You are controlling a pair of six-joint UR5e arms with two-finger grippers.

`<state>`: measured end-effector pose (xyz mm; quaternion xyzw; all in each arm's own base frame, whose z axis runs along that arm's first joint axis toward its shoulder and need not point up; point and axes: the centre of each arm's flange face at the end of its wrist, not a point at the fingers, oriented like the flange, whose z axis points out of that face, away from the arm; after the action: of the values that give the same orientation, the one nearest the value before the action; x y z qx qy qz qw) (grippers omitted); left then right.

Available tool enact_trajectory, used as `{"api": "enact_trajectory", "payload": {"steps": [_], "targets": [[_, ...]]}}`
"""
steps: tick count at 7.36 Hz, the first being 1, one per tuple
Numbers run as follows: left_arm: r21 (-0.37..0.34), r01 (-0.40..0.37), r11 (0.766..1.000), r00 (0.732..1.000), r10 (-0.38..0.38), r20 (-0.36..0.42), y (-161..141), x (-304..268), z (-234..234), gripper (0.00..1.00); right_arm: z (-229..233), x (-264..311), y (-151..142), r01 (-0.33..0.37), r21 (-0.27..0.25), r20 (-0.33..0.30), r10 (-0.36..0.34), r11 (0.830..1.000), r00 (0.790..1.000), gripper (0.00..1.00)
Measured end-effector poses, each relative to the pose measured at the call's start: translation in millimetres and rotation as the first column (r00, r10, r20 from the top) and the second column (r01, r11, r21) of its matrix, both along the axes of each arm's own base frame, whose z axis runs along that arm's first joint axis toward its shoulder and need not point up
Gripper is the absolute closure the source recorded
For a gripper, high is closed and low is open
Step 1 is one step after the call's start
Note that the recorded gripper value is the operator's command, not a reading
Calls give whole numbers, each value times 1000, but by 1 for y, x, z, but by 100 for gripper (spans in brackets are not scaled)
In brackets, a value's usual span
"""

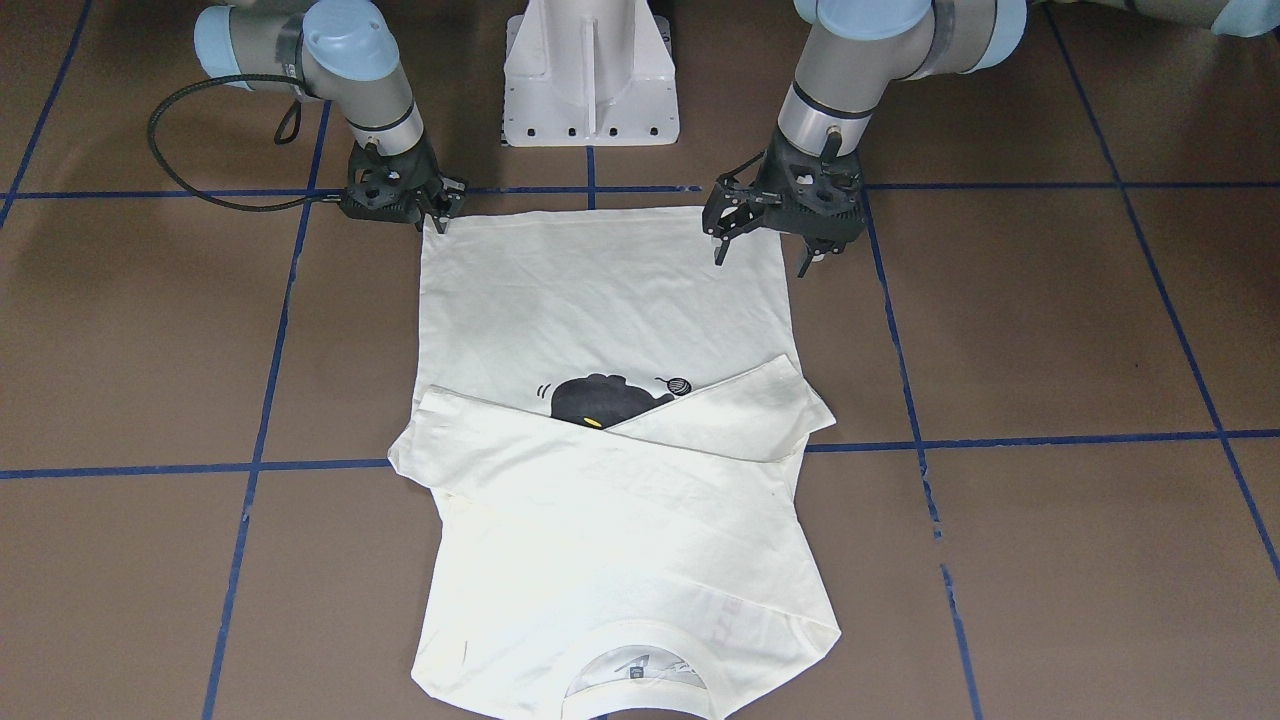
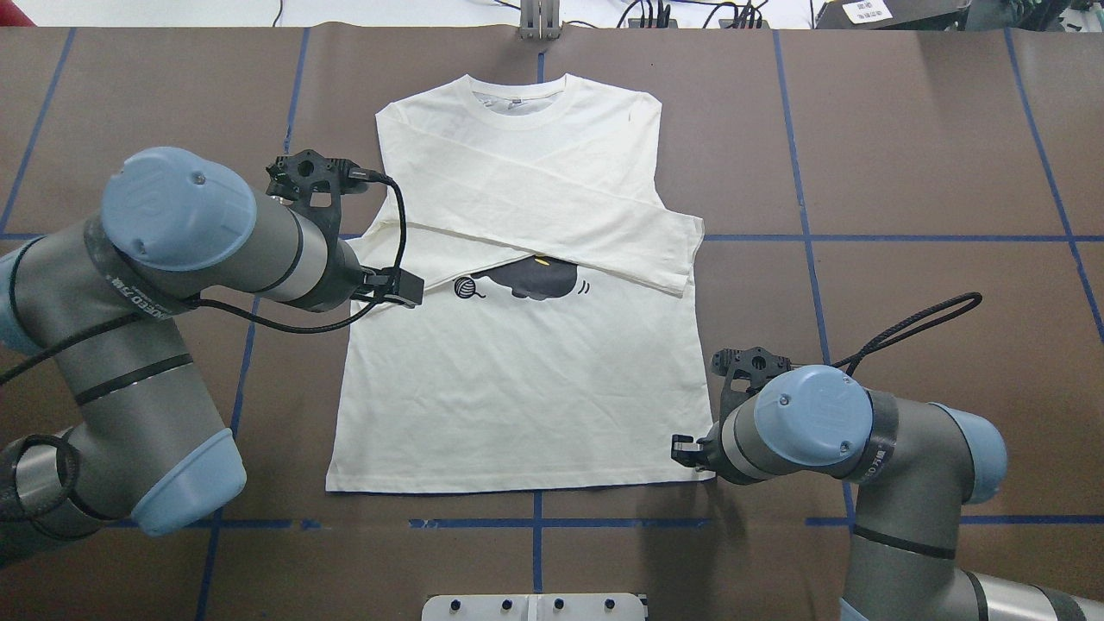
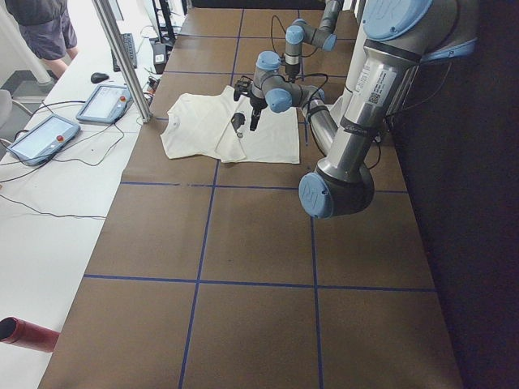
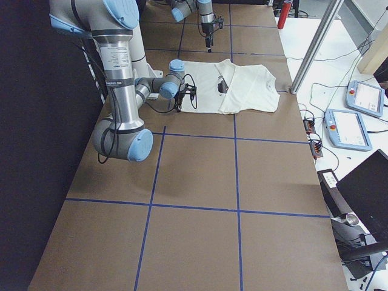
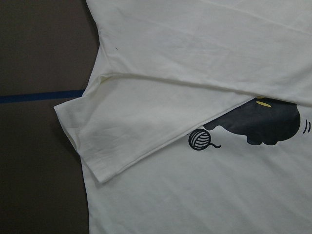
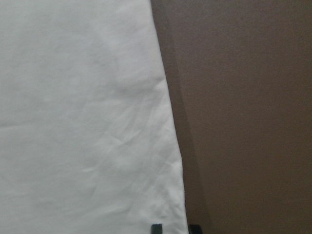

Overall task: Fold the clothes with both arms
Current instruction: 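Release the sleeve and move both grippers to the hem corners nearest the robot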

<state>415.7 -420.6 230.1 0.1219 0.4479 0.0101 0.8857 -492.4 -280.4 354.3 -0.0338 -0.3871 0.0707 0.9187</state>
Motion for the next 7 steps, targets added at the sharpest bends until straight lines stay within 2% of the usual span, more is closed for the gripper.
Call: {"api": "enact_trajectory", "payload": {"steps": [3,5,7], "targets": [[-13,8,1000,1000,-8,2,0,1,5,0,-10,2,-1,-9,9,19,9,1000,1000,100],[-127,71,989,997,-74,-19,11,1,32,0,-20,10,0,-16,16,41,16,1000,999,100],[-265,113,958,992,-126,-30,50,17,74,9,-35,19,1,-15,30,72,12,999,997,100]]}}
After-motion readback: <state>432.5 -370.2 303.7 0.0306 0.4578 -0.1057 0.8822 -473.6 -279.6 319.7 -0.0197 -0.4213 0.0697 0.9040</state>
